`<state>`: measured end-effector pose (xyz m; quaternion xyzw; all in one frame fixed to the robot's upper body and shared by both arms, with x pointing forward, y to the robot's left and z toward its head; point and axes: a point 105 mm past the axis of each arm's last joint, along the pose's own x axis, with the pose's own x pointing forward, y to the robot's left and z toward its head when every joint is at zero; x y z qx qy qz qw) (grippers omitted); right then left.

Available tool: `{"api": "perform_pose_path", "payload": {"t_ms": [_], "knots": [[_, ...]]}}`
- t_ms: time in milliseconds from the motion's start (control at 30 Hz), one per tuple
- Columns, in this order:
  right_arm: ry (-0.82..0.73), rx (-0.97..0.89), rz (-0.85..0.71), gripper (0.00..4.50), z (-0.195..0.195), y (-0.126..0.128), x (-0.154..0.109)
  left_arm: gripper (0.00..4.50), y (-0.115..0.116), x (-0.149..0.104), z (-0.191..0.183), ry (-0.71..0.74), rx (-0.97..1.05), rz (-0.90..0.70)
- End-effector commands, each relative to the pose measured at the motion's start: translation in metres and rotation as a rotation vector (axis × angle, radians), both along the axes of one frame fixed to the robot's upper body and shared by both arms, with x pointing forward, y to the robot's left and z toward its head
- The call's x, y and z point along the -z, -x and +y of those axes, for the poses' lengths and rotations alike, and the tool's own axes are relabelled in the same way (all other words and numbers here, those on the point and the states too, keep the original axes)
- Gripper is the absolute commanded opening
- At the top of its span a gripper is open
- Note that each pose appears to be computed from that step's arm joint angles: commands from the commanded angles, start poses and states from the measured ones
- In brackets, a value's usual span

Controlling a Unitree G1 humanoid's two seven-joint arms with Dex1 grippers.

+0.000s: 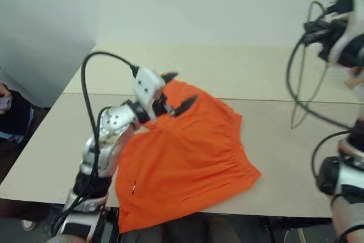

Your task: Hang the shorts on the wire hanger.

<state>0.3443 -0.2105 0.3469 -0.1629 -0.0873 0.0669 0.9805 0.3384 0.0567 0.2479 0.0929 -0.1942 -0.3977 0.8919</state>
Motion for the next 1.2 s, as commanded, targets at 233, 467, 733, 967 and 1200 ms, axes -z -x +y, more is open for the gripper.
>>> {"api": "perform_pose_path", "payload": {"t_ms": [233,467,733,967,1200], "knots": [[-0.151,-0.015,-0.196,0.03,0.074,0.018,-0.008,4.50,0.012,-0.013,-0.029,0.047,0.176,-0.072],[-0.195,-0.119,-0.197,0.03,0.107,0.019,-0.003,4.50,0.009,-0.021,-0.036,0.089,0.246,-0.033],[-0.143,-0.199,-0.227,0.03,0.138,0.021,0.007,4.50,-0.006,-0.018,-0.047,0.061,0.200,0.027],[-0.009,-0.211,-0.275,0.00,0.152,0.021,0.017,4.12,-0.011,-0.012,-0.046,0.028,0.148,0.049],[0.077,-0.228,-0.311,0.00,0.163,0.024,0.024,2.16,-0.020,-0.010,-0.042,0.067,0.102,0.108]]}}
